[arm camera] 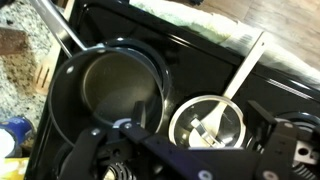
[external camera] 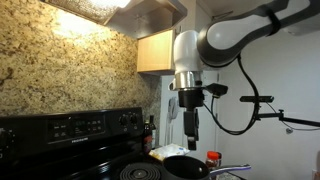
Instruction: Remove the lid from the black pot
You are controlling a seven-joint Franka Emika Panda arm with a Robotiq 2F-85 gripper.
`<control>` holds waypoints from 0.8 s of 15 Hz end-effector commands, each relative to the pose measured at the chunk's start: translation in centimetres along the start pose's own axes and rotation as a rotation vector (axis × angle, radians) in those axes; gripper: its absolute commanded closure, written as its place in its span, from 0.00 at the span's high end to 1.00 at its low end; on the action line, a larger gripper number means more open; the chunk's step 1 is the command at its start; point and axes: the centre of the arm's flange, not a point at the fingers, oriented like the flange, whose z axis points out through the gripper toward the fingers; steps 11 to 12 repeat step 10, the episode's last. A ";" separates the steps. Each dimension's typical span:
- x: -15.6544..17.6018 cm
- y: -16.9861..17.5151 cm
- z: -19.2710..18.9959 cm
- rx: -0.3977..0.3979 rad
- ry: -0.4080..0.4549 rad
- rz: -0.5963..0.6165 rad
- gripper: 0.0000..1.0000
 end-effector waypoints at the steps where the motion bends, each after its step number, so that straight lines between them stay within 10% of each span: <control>1: -4.3 0.1 -1.0 -0.053 -0.005 0.068 1.00; 7: -3.4 -0.5 -2.7 -0.055 0.217 0.148 1.00; 12: -3.0 -0.7 -3.3 -0.033 0.190 0.140 1.00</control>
